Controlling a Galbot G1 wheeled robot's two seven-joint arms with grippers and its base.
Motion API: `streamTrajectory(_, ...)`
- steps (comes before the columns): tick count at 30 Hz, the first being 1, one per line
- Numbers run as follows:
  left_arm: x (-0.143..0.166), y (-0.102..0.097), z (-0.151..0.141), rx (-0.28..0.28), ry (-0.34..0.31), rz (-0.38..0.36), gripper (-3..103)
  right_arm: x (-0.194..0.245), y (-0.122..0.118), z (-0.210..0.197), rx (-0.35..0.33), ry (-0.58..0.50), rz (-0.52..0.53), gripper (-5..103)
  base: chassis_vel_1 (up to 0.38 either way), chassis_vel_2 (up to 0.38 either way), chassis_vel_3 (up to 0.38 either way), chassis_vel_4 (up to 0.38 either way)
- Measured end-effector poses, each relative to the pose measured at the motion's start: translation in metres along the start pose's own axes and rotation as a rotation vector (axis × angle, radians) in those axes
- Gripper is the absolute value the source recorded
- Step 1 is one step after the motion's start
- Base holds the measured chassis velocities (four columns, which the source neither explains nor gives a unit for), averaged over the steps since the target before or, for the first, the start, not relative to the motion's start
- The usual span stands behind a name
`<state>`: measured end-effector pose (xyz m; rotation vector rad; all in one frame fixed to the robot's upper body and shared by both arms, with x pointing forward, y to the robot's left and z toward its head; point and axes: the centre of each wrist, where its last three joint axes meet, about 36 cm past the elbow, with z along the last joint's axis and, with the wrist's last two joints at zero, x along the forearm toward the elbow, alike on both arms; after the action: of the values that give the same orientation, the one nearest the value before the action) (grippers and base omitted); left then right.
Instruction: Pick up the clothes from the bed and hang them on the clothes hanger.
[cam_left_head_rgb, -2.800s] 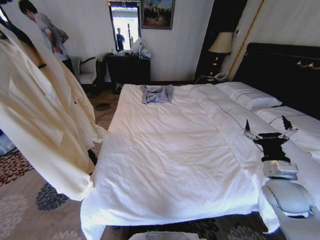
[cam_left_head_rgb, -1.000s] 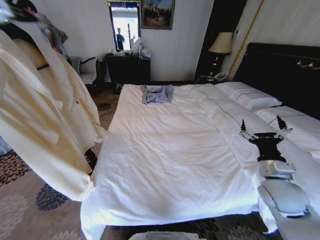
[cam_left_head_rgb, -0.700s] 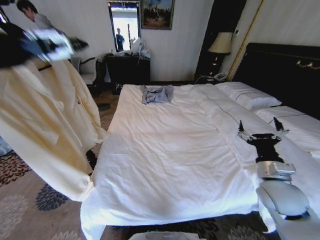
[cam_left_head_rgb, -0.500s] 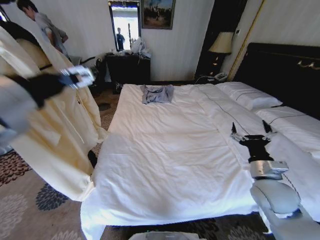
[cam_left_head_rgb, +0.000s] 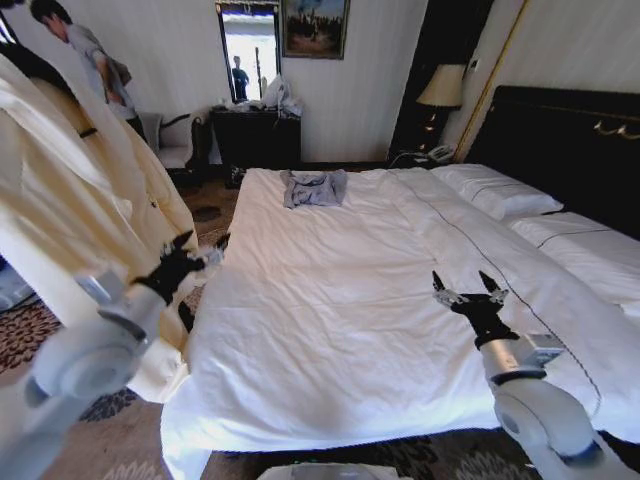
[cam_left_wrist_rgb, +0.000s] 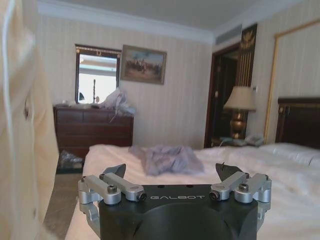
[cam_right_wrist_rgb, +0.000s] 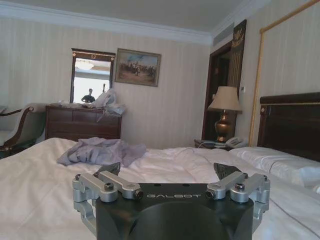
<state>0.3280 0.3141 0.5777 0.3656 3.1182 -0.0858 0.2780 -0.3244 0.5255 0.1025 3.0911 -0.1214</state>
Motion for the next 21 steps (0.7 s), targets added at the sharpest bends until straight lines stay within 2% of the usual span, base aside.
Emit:
streamTrajectory(2,0.0,0.0,0.003,-0.003,0.003,-0.002,100,0.001,0.0,0.0,-0.001,0.002,-0.001,100,0.0,0.0,0.0,0.0)
streamTrajectory(4,-0.001,-0.007,0.03,-0.031,0.014,0.003,100,0.003,0.003,0.003,-0.012,0.013,-0.005,100,0.0,0.0,0.0,0.0)
streamTrajectory(5,-0.001,-0.007,0.03,-0.031,0.014,0.003,100,0.003,0.003,0.003,-0.012,0.013,-0.005,100,0.0,0.0,0.0,0.0)
streamTrajectory(9,0.0,-0.012,0.058,-0.126,-0.008,0.01,100,0.007,0.005,0.007,-0.019,0.026,-0.016,100,0.0,0.0,0.0,0.0)
streamTrajectory(10,0.0,-0.012,0.058,-0.126,-0.008,0.01,100,0.007,0.005,0.007,-0.019,0.026,-0.016,100,0.0,0.0,0.0,0.0)
streamTrajectory(12,0.006,-0.012,0.074,-0.191,-0.03,0.009,100,0.012,0.006,0.008,-0.022,0.028,-0.033,100,0.0,0.0,0.0,0.0)
streamTrajectory(17,0.018,-0.014,0.099,-0.205,-0.038,-0.001,100,0.017,0.008,0.015,-0.028,0.033,-0.075,100,0.0,0.0,0.0,0.0)
streamTrajectory(19,0.024,-0.012,0.109,-0.236,-0.056,-0.004,100,0.02,0.011,0.019,-0.024,0.037,-0.102,100,0.0,0.0,0.0,0.0)
streamTrajectory(21,0.027,-0.012,0.112,-0.243,-0.063,-0.006,100,0.021,0.011,0.021,-0.014,0.034,-0.112,100,0.0,0.0,0.0,0.0)
